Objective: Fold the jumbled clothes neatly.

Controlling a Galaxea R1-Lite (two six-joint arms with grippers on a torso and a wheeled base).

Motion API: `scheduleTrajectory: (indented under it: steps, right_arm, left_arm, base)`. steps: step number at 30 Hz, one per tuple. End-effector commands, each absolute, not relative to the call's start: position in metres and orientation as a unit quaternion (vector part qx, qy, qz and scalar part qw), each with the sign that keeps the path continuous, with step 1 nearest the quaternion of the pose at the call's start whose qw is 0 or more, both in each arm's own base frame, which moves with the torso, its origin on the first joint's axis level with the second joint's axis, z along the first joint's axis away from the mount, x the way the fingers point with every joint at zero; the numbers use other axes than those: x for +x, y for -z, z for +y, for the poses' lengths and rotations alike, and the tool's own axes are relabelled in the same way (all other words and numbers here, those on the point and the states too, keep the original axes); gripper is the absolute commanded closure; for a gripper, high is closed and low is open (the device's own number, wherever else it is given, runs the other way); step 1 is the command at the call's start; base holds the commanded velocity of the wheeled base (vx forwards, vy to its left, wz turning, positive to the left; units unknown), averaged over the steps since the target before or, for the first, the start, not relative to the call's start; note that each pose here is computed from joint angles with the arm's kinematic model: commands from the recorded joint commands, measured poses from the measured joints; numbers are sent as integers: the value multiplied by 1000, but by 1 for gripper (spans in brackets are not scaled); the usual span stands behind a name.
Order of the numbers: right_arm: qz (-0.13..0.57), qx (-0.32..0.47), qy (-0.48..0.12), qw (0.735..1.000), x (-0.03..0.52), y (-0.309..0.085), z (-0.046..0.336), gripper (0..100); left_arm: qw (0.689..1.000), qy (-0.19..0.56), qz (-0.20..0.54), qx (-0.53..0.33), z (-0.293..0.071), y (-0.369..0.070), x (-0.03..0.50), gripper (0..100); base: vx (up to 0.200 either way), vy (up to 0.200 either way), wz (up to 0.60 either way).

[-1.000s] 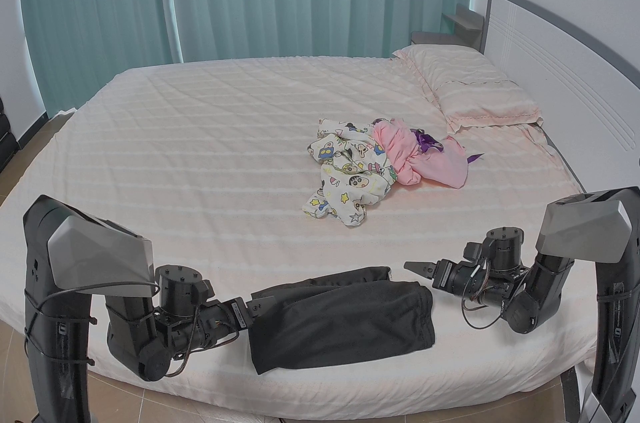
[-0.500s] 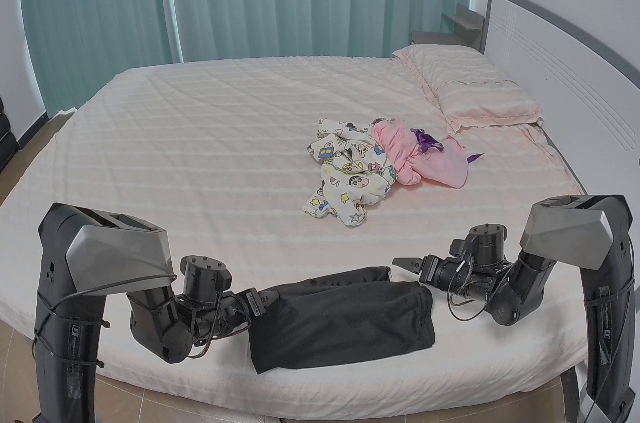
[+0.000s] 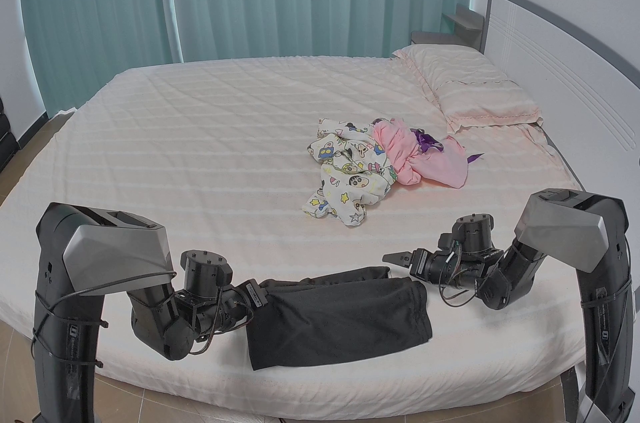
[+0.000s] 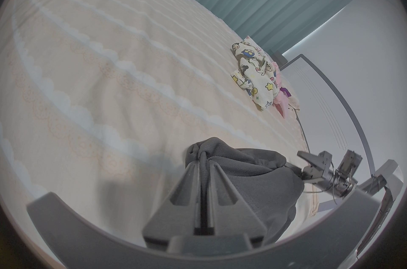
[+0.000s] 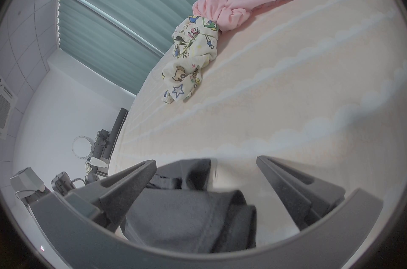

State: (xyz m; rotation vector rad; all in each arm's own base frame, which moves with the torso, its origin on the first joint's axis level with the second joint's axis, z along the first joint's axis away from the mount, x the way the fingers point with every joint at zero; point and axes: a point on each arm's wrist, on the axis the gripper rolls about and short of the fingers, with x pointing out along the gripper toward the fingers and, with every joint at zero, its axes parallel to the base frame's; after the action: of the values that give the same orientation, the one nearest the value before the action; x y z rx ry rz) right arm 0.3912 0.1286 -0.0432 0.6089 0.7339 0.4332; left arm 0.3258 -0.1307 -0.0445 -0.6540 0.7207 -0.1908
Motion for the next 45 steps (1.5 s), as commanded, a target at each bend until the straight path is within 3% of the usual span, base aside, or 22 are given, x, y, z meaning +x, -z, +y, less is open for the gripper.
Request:
scheduleTrajectory:
  steps: [1,25,34,35,45]
  right_arm:
    - [326,293,-205,875,418,20,124,0]
    - [375,205,-238,872,420,36,151,0]
    - [405,189,-246,860,411,40,161,0]
    - [409,189,-245,858,411,40,161,100]
    - [405,194,-244,860,414,37,161,100]
  left_arm:
    - [879,97,346,-314,-134,41,322,100]
    - [878,96,347,-314,-133,39,320,100]
    - [879,97,346,-314,-133,39,321,100]
    - [879,97,346,-314,-133,39,321,100]
    - [879,97,345,-314,-133,38,321,100]
  base:
    - [0,0,0]
    - [0,0,0]
    - [0,0,0]
    - [0,0,0]
    - [0,0,0]
